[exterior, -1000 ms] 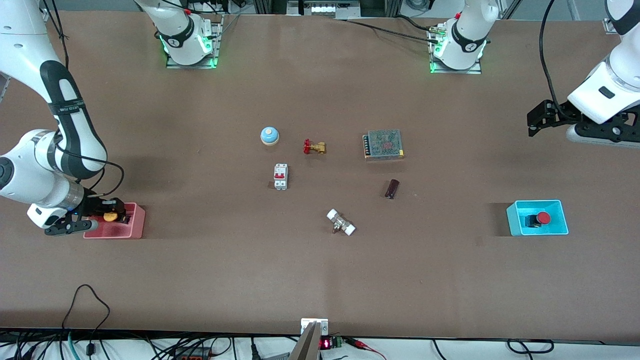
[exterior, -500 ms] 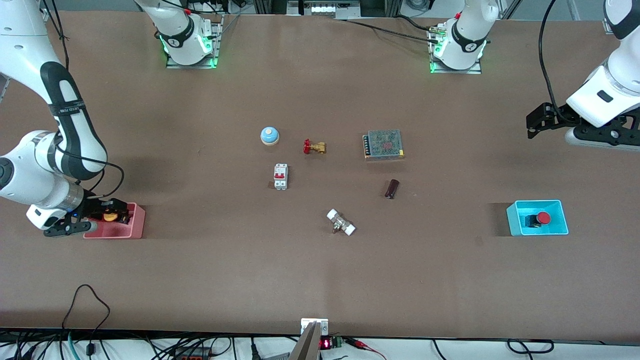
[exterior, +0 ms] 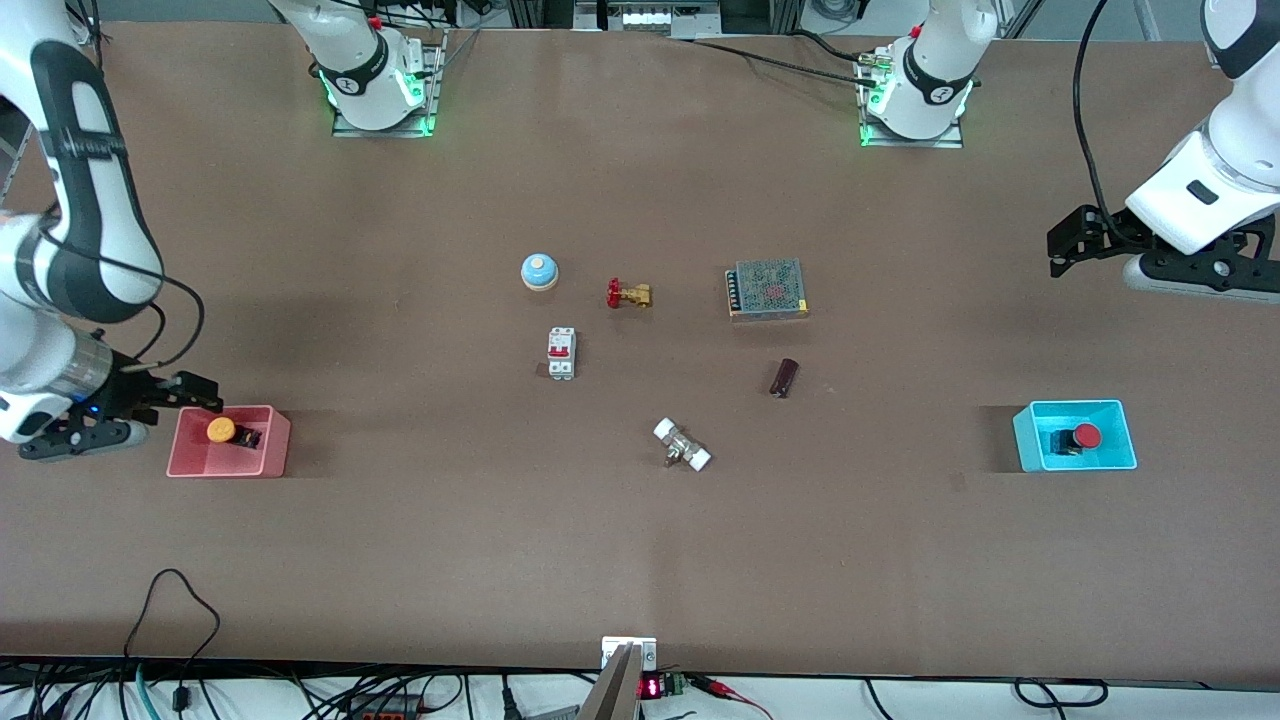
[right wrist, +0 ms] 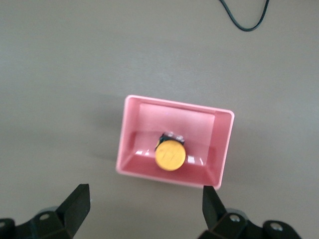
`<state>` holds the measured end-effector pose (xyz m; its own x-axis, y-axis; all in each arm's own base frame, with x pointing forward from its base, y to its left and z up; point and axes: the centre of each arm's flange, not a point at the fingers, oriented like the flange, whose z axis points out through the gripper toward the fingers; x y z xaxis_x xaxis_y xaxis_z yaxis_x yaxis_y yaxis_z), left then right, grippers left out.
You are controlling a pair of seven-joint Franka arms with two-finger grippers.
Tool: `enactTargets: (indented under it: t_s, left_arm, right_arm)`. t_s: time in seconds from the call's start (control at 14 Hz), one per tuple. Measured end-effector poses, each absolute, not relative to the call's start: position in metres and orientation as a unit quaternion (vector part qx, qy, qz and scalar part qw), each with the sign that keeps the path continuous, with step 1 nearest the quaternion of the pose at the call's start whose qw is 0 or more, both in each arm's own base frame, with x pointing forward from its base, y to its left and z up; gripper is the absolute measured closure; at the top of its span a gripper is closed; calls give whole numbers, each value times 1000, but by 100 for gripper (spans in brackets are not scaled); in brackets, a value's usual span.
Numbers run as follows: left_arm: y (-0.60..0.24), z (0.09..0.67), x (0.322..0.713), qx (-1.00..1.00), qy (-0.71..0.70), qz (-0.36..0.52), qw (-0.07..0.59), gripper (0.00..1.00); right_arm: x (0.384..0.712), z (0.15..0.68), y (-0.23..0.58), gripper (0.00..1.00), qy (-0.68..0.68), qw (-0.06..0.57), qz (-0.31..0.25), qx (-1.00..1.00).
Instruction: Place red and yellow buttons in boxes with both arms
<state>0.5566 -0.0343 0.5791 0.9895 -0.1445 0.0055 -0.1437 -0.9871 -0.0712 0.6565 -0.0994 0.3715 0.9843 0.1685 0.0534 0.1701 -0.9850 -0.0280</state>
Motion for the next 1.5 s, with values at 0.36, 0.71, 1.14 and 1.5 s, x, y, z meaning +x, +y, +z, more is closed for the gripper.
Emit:
enactTargets:
  t_s: [0.36,0.71,1.14,1.5]
  left_arm:
    - [-44,583,557,-996,80,-11,35,0]
    - [-46,583,557,-996,81,-11,35,0]
    - [-46,583,557,-996,81,-11,35,0]
    - [-45,583,557,-996,81,-10,35,0]
  right_arm:
    - [618,502,-23,0,-54,6,-30,-998]
    - [582,566,11,0,-49,0,-39,-998]
    - [573,570,39,0,-29,1,-10,-1000]
    - [571,572,38,0,-30,-7,-2,-1000]
